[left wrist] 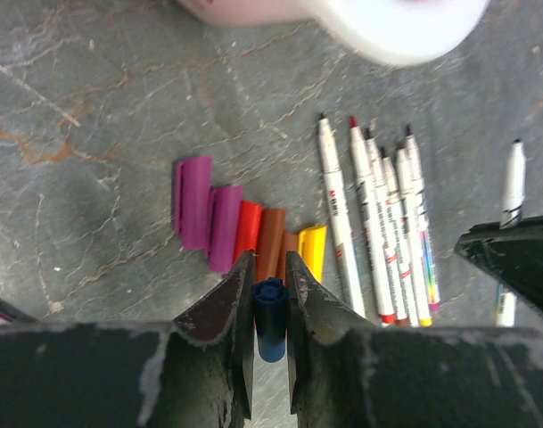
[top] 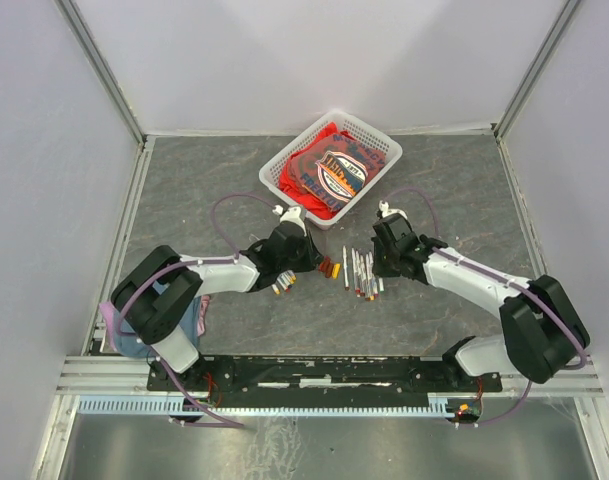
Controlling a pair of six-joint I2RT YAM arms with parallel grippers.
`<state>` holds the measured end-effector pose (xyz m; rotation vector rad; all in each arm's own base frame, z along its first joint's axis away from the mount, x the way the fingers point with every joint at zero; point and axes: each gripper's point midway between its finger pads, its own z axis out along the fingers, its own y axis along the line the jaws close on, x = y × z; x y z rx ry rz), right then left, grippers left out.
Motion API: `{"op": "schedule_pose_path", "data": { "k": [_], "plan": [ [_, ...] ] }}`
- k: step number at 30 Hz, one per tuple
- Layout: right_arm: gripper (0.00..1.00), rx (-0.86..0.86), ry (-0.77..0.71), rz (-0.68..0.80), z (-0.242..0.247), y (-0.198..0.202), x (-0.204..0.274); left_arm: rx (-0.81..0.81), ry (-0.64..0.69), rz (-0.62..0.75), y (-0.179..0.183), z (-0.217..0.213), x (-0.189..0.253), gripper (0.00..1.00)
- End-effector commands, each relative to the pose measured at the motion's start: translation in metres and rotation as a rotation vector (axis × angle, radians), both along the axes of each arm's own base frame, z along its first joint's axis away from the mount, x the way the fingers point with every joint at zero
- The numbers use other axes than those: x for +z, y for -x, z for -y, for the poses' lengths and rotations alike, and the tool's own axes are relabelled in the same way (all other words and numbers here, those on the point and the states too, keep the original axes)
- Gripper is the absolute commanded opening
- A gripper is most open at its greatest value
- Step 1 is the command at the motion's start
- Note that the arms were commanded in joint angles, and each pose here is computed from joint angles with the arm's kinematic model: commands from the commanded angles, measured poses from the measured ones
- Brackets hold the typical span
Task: Open the pen caps
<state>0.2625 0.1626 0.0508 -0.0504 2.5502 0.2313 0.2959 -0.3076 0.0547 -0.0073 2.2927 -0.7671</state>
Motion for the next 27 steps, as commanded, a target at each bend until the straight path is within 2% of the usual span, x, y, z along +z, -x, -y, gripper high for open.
{"op": "schedule_pose_path", "data": {
  "k": [1, 18, 27],
  "plan": [
    [0.11, -0.048, 0.02, 0.011, 0.006, -0.011, 0.0, -0.016, -0.077, 0.051, -0.006, 0.001, -0.001, 0.13],
    [0.21, -0.059, 0.04, -0.046, 0.008, -0.011, -0.027, -0.012, -0.121, 0.043, -0.003, 0.005, -0.013, 0.33],
    [0.25, -0.062, 0.041, -0.045, 0.008, -0.011, -0.027, -0.01, -0.117, 0.052, -0.002, 0.007, -0.01, 0.34]
  ]
}}
